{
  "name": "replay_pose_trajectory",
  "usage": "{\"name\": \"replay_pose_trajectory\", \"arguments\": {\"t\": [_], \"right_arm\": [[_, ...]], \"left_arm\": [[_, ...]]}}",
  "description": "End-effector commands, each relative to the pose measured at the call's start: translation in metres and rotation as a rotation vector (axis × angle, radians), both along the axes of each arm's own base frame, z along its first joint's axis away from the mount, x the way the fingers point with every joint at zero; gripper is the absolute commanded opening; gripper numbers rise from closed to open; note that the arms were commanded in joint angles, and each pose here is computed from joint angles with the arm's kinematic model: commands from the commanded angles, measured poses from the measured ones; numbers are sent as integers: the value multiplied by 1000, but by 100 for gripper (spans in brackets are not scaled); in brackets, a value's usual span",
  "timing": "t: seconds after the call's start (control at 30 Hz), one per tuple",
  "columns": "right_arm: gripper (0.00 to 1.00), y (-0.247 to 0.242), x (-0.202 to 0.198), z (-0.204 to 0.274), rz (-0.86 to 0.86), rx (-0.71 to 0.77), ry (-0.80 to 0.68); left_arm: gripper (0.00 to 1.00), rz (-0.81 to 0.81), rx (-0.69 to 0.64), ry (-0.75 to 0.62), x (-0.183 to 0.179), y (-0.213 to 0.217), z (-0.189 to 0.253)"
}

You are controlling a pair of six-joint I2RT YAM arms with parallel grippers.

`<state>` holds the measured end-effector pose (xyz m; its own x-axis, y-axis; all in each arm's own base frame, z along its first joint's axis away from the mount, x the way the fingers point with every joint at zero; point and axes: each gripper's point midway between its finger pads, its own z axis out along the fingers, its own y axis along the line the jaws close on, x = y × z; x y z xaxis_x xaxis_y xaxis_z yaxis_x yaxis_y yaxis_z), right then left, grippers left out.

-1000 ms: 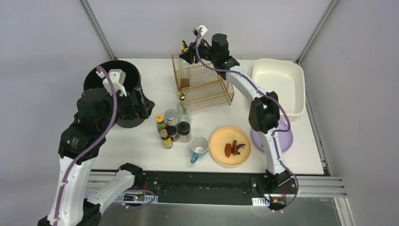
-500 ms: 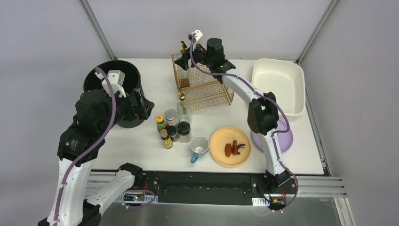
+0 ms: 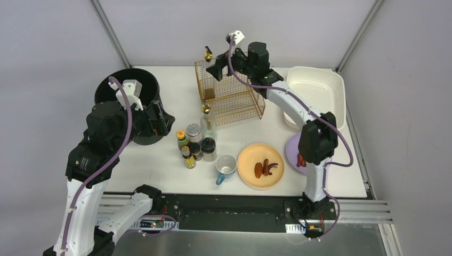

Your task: Clear the kitchen counter

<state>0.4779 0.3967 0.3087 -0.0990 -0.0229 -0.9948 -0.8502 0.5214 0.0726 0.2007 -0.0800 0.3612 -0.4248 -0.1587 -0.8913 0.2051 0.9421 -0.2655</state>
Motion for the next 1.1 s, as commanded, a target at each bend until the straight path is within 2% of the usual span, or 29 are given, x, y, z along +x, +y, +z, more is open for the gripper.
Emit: {"name": "replay_pose_trajectory", "arguments": {"t": [0.0, 0.13, 0.33, 0.47, 0.73, 1.07], "right_arm": [[99, -31, -29, 67, -40, 76, -13], [99, -56, -50, 71, -93, 140, 159], [99, -93, -105, 86, -74, 260, 258], [99, -104, -142, 69, -41, 222, 327], [98, -128, -209, 33, -72, 134, 317], [96, -121, -251, -17, -121, 56, 340]], "left_arm": [[100, 13, 25, -21, 1, 5, 2], [100, 17, 25, -27, 0, 6, 3], [100, 14, 26, -21, 1, 6, 0], [100, 19, 31, -18, 4, 6, -2], [100, 15, 20, -20, 10, 2, 0], [99, 49, -10, 2, 18, 1, -2]]}}
